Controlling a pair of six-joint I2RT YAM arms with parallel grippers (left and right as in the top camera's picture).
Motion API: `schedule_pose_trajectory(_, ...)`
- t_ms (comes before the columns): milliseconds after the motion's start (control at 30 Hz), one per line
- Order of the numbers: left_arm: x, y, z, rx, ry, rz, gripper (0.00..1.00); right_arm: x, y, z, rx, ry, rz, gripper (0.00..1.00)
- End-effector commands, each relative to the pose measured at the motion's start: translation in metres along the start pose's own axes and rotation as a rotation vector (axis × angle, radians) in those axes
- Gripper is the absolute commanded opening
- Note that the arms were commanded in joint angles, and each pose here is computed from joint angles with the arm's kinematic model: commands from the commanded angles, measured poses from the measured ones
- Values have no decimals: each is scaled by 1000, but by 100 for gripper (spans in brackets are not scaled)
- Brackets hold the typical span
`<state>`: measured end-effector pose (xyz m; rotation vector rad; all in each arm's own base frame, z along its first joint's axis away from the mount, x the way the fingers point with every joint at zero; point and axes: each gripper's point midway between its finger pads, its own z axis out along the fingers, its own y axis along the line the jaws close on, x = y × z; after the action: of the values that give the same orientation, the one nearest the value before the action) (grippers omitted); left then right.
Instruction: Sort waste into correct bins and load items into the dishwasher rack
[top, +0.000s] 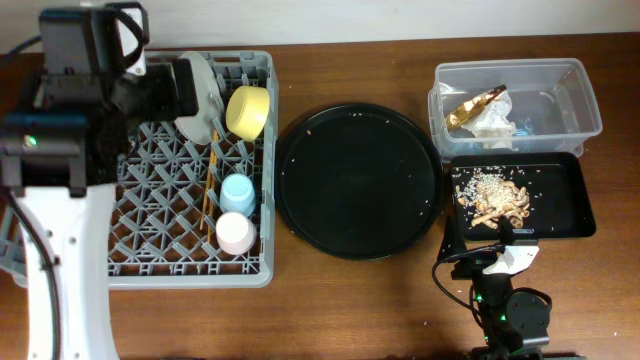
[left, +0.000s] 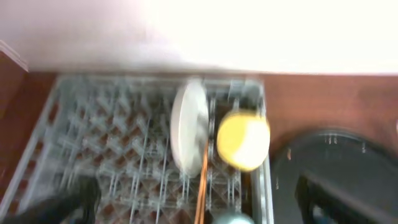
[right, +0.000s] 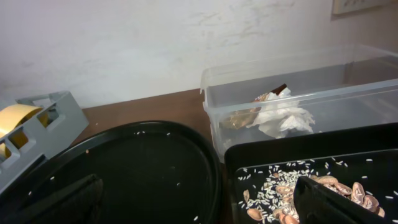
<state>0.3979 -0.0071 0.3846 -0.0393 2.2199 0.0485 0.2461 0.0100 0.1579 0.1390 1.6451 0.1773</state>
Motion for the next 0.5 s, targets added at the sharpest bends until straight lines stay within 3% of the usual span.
schedule_pose_trajectory(0, 24, 5, -9, -5, -117, 86, 100, 5, 1, 0, -9, 12, -5, 99)
schedule_pose_trajectory(267, 187, 35, 6, -85, -377, 30, 100, 5, 1, 0, -9, 13, -5, 98)
schedule_pose_trajectory(467, 257, 42, 9, -119, -498, 10, 100, 5, 1, 0, -9, 13, -5, 98)
